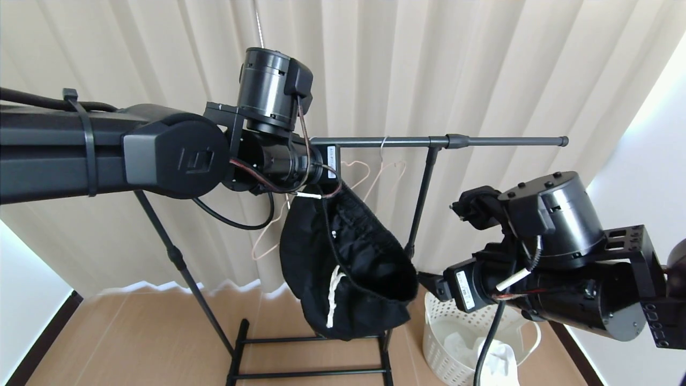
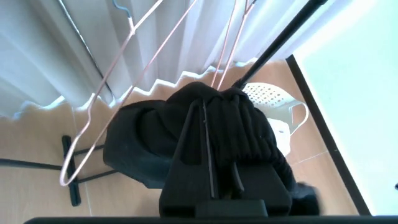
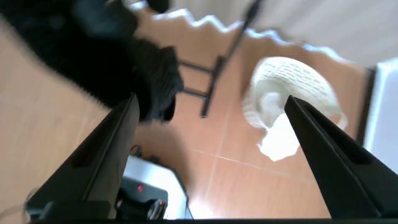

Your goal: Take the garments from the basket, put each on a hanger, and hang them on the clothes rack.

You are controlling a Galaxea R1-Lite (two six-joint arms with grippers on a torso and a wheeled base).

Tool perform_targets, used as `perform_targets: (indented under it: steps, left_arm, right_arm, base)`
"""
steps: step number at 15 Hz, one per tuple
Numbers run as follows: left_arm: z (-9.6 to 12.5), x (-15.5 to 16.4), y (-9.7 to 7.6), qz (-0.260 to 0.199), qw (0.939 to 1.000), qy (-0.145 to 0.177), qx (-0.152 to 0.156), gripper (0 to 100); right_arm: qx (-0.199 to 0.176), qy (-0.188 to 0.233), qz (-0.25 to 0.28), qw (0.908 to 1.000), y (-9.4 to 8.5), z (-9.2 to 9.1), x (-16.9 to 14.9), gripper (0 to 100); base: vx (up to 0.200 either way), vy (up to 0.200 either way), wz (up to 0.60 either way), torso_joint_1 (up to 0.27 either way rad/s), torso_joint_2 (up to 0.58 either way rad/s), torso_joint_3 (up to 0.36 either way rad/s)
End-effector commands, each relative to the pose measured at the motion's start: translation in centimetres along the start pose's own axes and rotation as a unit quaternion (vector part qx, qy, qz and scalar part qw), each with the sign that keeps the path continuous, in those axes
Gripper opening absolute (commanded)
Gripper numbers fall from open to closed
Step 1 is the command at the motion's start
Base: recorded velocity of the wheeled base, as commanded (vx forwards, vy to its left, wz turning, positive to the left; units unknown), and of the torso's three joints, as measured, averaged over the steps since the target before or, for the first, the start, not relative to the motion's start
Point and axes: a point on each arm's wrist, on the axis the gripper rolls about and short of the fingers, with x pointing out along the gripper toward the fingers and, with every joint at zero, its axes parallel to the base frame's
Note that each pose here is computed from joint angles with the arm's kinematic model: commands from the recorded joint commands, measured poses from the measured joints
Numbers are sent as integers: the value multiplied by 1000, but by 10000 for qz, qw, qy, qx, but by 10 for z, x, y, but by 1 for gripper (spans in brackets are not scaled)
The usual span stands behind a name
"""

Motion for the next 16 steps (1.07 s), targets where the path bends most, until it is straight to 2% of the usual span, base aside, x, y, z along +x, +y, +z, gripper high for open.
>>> perform_targets:
  steps: [1,2,4,5,9,12,14,16]
  left_arm:
    - [2,-1,0,15,10000,-41,2,0]
    - [2,-1,0,19,10000,-58,-2,0]
    - [0,-2,-1,43,10000,-36,15,0]
    - [-2,-6,-1,47,10000,-1,41,0]
    - [-4,-14,-2,23,9999,17,107,0]
    - [-7,-20,-8,-70,9998,44,202,0]
    - [-8,-22,-10,-108,9997,35,214,0]
    - [-6,-28,-15,-199,9993,-14,309,0]
  right_arm:
    - [-333,-83,570,9978,-5,-10,-16,100]
    - [-439,-93,803,9958,-4,-12,-16,100]
    - [-416,-340,1054,9930,-2,-8,-15,100]
    - [-446,-640,1180,9900,2,2,-11,100]
    - [-810,-1223,1254,9812,19,27,18,100]
    - [-874,-1214,1359,9794,27,33,32,100]
    - [-934,-1176,1356,9793,29,30,38,100]
    - [-995,-941,1315,9818,31,20,53,100]
  base:
    - [0,0,0,0,0,0]
    - [0,0,0,0,0,0]
    - [0,0,0,0,0,0]
    - [0,0,0,0,0,0]
    - [0,0,0,0,0,0]
    - [0,0,0,0,0,0]
    - [0,0,0,0,0,0]
    - [0,0,0,0,0,0]
